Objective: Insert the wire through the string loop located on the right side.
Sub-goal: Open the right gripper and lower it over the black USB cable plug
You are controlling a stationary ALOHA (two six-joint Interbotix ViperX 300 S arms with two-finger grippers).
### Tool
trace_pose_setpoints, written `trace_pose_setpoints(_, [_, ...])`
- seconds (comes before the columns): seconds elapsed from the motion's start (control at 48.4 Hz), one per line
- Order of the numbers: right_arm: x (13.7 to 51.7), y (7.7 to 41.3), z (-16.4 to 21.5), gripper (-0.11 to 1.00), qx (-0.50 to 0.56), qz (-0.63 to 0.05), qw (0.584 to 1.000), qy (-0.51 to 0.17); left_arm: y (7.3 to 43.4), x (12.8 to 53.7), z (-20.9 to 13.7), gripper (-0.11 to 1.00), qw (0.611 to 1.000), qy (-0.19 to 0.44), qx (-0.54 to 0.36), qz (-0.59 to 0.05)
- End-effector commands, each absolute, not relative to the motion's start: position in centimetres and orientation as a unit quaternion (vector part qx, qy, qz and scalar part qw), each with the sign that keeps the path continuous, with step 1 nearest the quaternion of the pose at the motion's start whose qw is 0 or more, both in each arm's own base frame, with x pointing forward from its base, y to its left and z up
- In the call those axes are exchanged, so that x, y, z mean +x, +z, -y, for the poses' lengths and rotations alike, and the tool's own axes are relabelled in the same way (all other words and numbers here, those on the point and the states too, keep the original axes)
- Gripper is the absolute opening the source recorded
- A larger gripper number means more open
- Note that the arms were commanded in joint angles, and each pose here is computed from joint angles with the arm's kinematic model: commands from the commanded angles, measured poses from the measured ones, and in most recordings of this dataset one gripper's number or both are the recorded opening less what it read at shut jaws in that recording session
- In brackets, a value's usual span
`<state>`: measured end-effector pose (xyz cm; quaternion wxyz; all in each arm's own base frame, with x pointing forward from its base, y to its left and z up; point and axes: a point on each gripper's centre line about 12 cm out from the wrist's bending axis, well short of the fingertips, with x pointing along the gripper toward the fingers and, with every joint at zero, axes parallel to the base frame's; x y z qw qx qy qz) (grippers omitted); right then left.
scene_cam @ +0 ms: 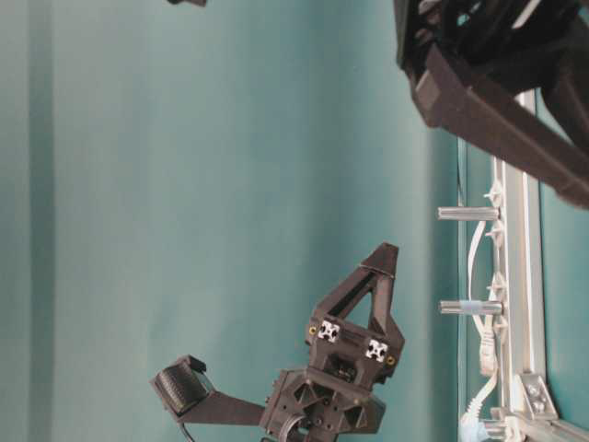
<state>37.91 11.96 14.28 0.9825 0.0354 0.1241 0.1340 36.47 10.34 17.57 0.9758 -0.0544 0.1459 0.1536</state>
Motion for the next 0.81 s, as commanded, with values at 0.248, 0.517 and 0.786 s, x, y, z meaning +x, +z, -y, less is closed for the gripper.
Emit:
trace_pose_setpoints(0.248, [38.2, 14.2, -13.0, 0.75, 0.102, -0.128, 0.984, 0.072, 18.5, 36.3, -10.1, 0.67, 0.977, 0.151, -0.054, -0.137])
trace_pose_setpoints(0.517, [38.6, 14.1, -14.0, 0.75, 0.078, -0.129, 0.987, 0.05, 17.8, 35.7, -10.0, 0.68, 0.976, 0.149, -0.051, -0.149])
trace_pose_setpoints(0.786, [38.6, 13.2, -14.0, 0.75, 0.08, -0.141, 0.986, 0.041, 17.7, 35.7, -10.0, 0.68, 0.976, 0.149, -0.05, -0.151])
